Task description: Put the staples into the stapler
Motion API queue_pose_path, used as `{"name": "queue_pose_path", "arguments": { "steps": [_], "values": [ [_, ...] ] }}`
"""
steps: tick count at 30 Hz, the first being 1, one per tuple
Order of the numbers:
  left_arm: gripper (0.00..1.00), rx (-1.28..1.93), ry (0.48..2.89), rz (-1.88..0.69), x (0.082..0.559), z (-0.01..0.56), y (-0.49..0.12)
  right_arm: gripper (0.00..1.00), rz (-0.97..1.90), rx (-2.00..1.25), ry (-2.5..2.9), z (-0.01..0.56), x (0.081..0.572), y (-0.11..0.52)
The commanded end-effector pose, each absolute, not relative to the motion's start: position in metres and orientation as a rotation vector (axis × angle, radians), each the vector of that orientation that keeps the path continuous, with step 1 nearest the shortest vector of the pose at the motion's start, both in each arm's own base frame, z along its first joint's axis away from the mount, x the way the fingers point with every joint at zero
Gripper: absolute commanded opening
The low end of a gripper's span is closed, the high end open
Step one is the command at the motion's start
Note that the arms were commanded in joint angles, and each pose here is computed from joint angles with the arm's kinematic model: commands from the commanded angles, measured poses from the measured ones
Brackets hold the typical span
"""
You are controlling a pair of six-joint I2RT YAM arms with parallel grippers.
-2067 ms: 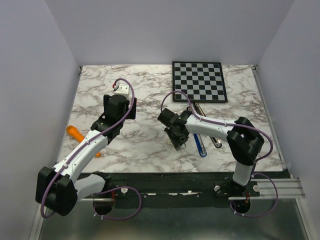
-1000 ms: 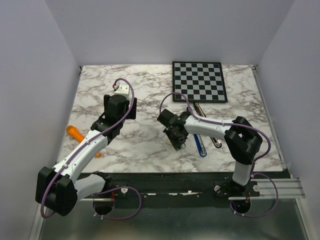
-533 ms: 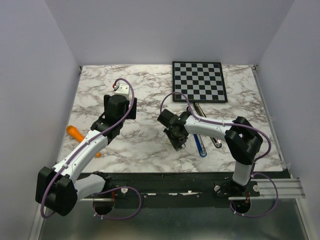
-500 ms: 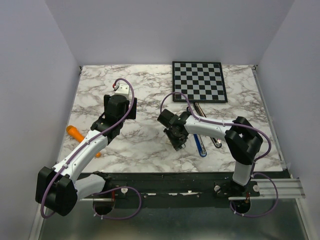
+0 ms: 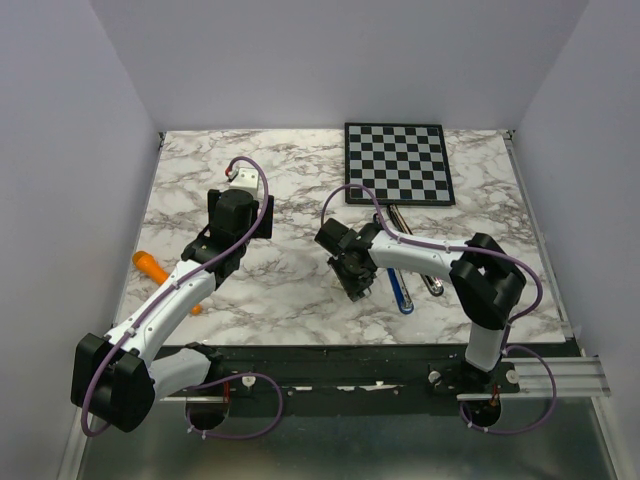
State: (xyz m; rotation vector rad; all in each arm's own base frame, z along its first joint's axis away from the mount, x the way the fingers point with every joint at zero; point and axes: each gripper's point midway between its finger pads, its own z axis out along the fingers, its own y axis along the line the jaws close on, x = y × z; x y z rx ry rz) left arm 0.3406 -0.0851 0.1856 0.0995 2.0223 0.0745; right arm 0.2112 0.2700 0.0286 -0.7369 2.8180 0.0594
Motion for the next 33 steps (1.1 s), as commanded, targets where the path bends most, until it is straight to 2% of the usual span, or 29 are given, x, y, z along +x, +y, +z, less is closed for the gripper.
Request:
{"name": "queue_pose_path", "arguments": {
  "steps": [1, 10, 18, 24, 33],
  "values": [
    [0.99, 0.091, 2.001, 0.043, 0.34, 0.196, -0.088, 0.33, 0.055, -0.735, 2.841, 0.025, 0.207, 0.271],
    [0.99, 0.093, 2.004, 0.042, 0.34, 0.195, -0.088, 0.32, 0.074, -0.734, 2.855, 0.021, 0.206, 0.276],
    [0.99, 0.094, 2.001, 0.04, 0.34, 0.196, -0.089, 0.23, 0.065, -0.708, 2.839, 0.027, 0.21, 0.275],
    [0.99, 0.094, 2.003, 0.041, 0.34, 0.196, -0.089, 0.17, 0.086, -0.685, 2.784, 0.045, 0.216, 0.277],
    [0.99, 0.091, 2.007, 0.045, 0.34, 0.195, -0.088, 0.17, 0.085, -0.645, 2.681, 0.082, 0.229, 0.269]
  ]
}}
